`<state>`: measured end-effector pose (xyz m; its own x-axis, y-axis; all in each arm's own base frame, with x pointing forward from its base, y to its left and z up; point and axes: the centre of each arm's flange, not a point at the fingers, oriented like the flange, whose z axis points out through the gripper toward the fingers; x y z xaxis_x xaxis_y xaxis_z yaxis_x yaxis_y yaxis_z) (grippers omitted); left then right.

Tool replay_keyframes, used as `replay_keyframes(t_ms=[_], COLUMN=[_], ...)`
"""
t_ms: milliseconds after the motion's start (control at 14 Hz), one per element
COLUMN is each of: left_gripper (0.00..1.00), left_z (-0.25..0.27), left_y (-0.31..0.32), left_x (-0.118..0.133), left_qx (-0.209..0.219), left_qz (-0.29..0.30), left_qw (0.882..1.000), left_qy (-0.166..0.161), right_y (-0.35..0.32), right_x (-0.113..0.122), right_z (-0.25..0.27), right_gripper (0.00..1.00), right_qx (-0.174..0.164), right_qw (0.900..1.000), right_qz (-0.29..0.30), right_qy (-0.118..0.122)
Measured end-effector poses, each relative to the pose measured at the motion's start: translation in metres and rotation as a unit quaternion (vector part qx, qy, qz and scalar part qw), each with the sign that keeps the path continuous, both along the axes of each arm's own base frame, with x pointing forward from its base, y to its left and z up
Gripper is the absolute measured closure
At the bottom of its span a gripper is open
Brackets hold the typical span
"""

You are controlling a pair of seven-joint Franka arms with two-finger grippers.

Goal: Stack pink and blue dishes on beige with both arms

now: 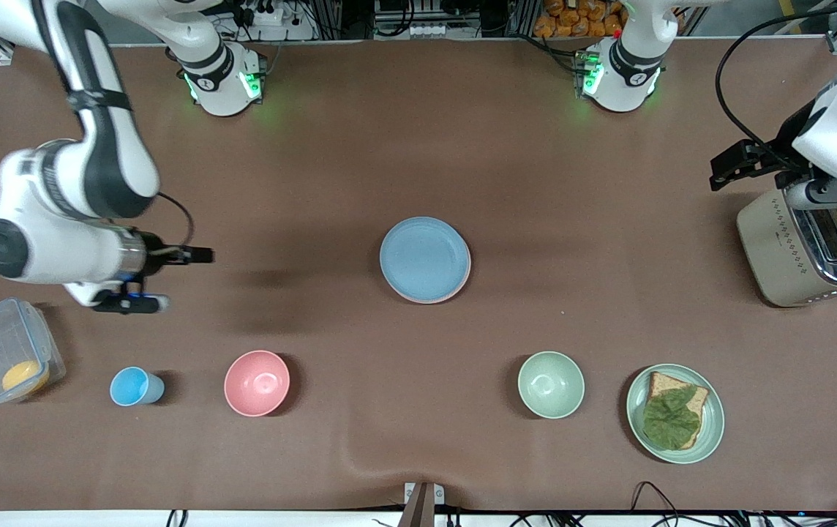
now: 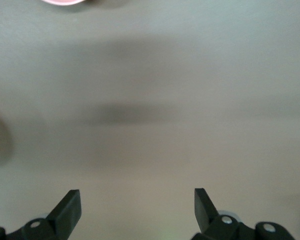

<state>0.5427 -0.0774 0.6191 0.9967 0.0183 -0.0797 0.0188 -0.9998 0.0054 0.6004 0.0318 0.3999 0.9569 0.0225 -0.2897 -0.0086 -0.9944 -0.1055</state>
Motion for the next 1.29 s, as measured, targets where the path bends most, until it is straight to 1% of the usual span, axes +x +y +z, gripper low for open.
replay_keyframes(t_ms=[143,286,357,429,571,714,929,1286], left_gripper=[0.00,0.00,0.00,0.00,0.00,0.00,0.00,0.00], left_z=[0.003,0.007,0.010,0.011,0.013,0.012,0.012,0.012], left_y=[-0.004,-0.005,-0.006,-0.007,-0.007,-0.006,-0.005,-0.005], left_x=[-0.003,-0.006,-0.008,-0.010,-0.011,-0.011,-0.011,-0.011], left_qx=[0.000,0.001,0.001,0.001,0.001,0.001,0.001,0.001], left_qz=[-0.004,-0.005,-0.006,-0.007,-0.007,-0.006,-0.005,-0.005], left_qw=[1.000,1.000,1.000,1.000,1.000,1.000,1.000,1.000], left_qy=[-0.001,-0.003,-0.004,-0.004,-0.005,-0.005,-0.004,-0.005], right_y=[-0.041,-0.060,-0.062,-0.061,-0.056,-0.053,-0.053,-0.053], right_x=[-0.007,-0.018,-0.025,-0.033,-0.046,-0.052,-0.053,-0.053], right_z=[0.045,0.092,0.114,0.132,0.167,0.192,0.198,0.199], right_gripper=[0.00,0.00,0.00,0.00,0.00,0.00,0.00,0.00], right_qx=[0.007,0.008,0.000,-0.013,-0.031,-0.037,-0.040,-0.042], right_qw=[0.999,0.997,0.995,0.994,0.992,0.991,0.992,0.991], right_qz=[0.022,0.026,0.029,0.037,0.047,0.039,0.022,0.018], right_qy=[-0.038,-0.078,-0.093,-0.101,-0.112,-0.122,-0.121,-0.123])
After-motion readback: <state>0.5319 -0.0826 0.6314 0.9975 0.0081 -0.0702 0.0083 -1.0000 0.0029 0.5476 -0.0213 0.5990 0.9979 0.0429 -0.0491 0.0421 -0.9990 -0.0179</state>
